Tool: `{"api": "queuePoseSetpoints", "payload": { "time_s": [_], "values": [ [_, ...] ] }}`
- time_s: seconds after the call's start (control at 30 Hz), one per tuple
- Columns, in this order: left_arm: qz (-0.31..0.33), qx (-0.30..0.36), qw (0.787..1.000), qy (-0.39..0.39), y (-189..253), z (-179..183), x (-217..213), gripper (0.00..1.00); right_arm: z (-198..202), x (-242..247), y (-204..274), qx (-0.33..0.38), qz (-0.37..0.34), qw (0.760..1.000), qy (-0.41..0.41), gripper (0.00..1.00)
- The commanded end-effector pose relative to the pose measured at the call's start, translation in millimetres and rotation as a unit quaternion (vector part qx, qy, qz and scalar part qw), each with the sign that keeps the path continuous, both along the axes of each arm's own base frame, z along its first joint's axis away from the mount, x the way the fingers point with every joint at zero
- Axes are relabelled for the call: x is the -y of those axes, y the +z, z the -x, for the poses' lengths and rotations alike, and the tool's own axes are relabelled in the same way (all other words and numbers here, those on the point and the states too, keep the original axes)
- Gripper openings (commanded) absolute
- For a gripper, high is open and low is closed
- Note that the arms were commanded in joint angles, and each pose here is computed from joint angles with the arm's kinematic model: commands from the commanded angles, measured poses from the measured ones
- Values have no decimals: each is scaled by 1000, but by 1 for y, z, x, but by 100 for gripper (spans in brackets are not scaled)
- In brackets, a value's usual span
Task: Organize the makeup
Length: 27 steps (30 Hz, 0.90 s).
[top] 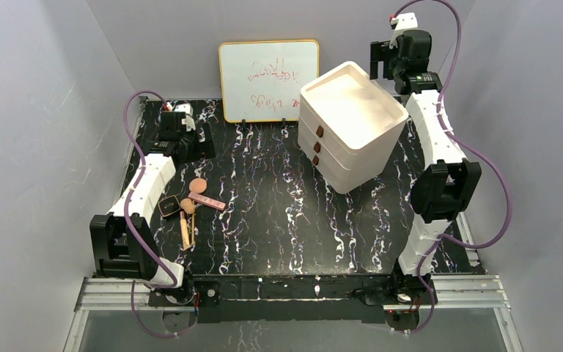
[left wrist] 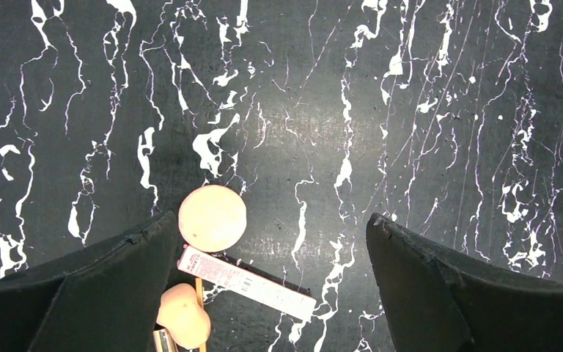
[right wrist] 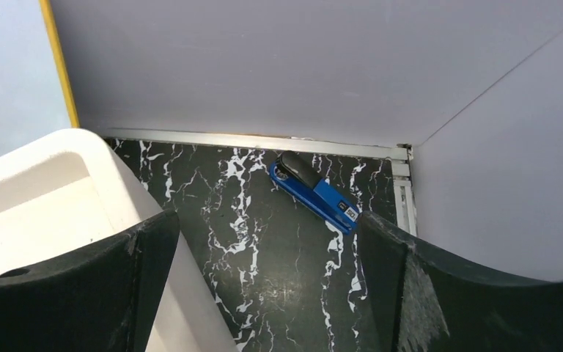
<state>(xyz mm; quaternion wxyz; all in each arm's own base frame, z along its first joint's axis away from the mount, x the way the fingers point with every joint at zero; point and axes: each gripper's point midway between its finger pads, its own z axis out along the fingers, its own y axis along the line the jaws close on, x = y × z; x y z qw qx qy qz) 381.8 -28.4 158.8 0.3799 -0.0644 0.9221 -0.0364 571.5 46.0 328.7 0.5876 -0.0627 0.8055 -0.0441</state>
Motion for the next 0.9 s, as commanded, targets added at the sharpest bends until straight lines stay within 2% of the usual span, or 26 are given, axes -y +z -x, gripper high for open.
{"api": "queuePoseSetpoints", "payload": {
  "time_s": [0.0, 0.33, 0.6, 0.8, 0.87],
  "values": [
    [9, -4, 1000, -8, 2, 2, 2, 98, 15, -22, 18, 10, -21, 997, 71, 99],
    [8, -4, 1000, -5, 7, 3, -1, 99, 47, -68, 9, 20, -78, 975, 208, 99],
    [7, -16, 1000, -2, 0, 6, -3, 99, 49, -69, -22, -36, -70, 973, 217, 99],
    [12, -82, 997, 9, -33, 29, -5, 98, 53, -65, -33, -43, -68, 975, 208, 99],
    [32, -100, 994, 3, -43, 39, 3, 98, 54, -65, -34, -44, -68, 975, 208, 99]
  ]
}}
